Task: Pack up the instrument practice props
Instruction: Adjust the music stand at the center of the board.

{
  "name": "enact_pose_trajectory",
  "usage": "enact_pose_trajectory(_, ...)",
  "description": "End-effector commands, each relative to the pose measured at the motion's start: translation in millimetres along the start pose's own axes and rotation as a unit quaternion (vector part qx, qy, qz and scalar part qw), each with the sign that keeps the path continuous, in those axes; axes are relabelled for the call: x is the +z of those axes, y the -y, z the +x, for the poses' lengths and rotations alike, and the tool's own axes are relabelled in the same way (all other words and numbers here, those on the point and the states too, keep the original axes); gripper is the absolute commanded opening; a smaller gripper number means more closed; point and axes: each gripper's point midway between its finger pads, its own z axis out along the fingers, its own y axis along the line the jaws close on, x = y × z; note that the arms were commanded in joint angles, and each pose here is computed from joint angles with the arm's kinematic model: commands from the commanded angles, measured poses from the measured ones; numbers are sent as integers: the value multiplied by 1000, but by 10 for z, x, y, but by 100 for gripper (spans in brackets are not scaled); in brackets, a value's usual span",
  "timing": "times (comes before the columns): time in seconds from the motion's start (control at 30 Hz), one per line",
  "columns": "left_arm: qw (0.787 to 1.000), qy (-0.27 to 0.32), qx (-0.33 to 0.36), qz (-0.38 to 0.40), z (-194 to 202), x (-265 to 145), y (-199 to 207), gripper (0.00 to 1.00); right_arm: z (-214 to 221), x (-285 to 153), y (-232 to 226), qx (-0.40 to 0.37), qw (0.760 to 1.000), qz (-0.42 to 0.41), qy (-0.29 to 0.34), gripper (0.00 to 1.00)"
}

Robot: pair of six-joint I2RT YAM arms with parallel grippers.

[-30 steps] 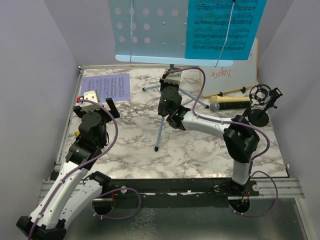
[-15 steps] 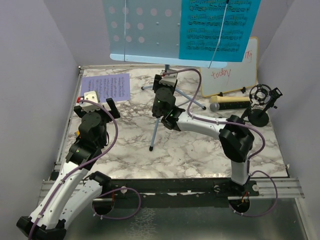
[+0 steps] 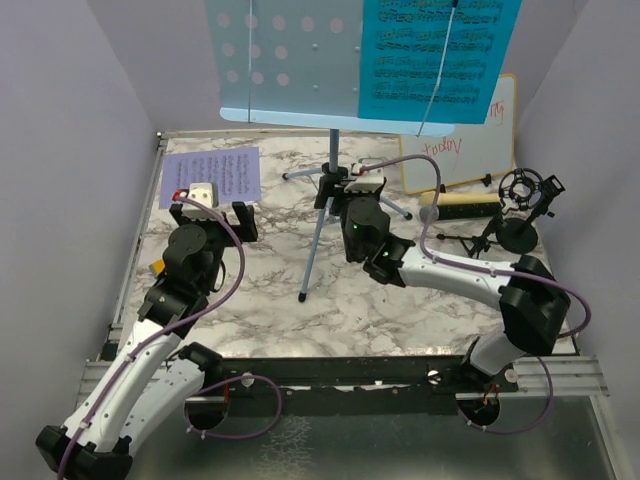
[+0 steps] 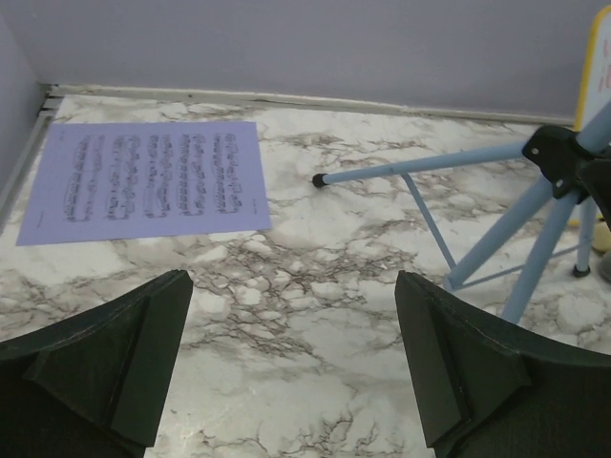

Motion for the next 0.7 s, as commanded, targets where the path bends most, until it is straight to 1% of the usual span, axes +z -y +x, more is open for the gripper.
enact_pose_trajectory(0.0,994,-10,7,106,105,37,393,95,2,-270,-68,-6,996,-85,-24,84)
enact_pose_trajectory(0.13,985,-30,3,170,284,82,647,95,56,-427,119,-36,991,-122,-43,88)
enact_pose_trajectory(0.2,980,-57,-5,189,435,115,738,95,103,-431,288,-24,988,-137,-65,88)
enact_pose_trajectory(0.23,980,-60,-13,190,450,158,770,95,139,-433,371,-20,986,-148,-76,89)
enact_pose_trajectory(0.3,974,-88,-23,208,579,205,870,95,164,-428,514,-18,981,-174,-83,91)
enact_pose_trajectory(0.33,972,-101,-29,211,639,232,904,95,155,-378,647,-18,981,-176,-83,93)
enact_pose_trajectory(0.43,965,-139,-60,215,792,303,1014,94,184,-352,790,-11,965,-244,-94,94)
enact_pose_trajectory(0.5,962,-156,-73,212,881,331,1071,94,189,-307,879,-19,959,-268,-93,94)
enact_pose_trajectory(0.67,961,-163,-95,202,968,365,1192,93,266,-131,899,-66,937,-331,-94,94)
